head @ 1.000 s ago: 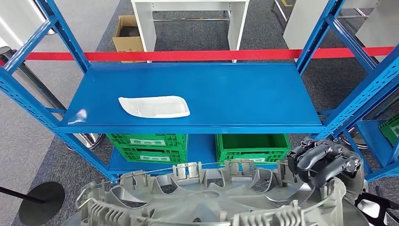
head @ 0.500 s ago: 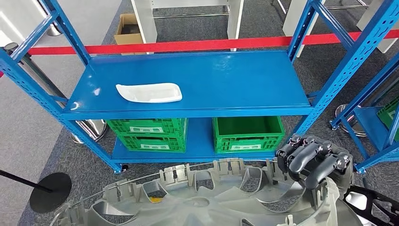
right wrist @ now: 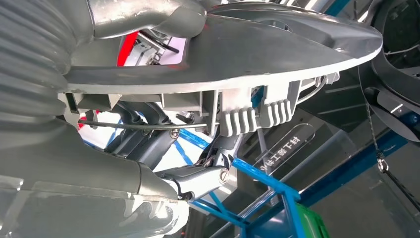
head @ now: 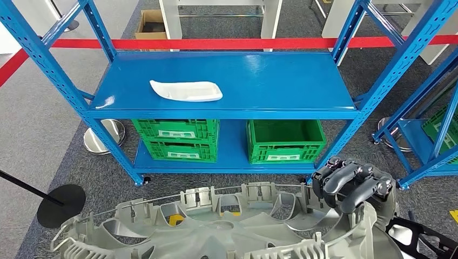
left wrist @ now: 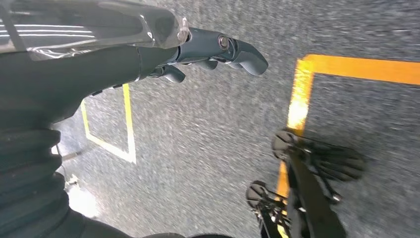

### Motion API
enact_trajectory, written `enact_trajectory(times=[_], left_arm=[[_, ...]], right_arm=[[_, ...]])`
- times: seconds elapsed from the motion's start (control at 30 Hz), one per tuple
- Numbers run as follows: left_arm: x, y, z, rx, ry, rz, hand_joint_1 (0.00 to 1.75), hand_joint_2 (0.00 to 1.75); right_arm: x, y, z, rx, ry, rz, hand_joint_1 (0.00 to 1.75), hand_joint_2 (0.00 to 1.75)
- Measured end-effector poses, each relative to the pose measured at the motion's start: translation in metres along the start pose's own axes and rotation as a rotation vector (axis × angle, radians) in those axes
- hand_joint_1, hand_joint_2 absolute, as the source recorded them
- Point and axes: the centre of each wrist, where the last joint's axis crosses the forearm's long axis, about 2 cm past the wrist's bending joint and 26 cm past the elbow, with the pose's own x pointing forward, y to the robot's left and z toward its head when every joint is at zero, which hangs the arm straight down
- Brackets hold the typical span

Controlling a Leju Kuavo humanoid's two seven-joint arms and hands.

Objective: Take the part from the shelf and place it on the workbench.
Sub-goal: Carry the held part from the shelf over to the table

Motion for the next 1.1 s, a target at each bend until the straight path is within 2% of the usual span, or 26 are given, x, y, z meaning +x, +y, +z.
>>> enact_trajectory(times=[0.8,1.1], left_arm=[[-0.002,-0.005,0.000,0.002,0.010,0.000,0.00,1.75],[0.000,-0.018,0.000,-0.013,0.037,0.021,0.00,1.75]], right_arm=[[0.004,-0.008,0.004,-0.015,0.019,0.030,1.75,1.75],[0.011,-0.016,0.010,0.019,0.061,0.066,1.75,1.75]])
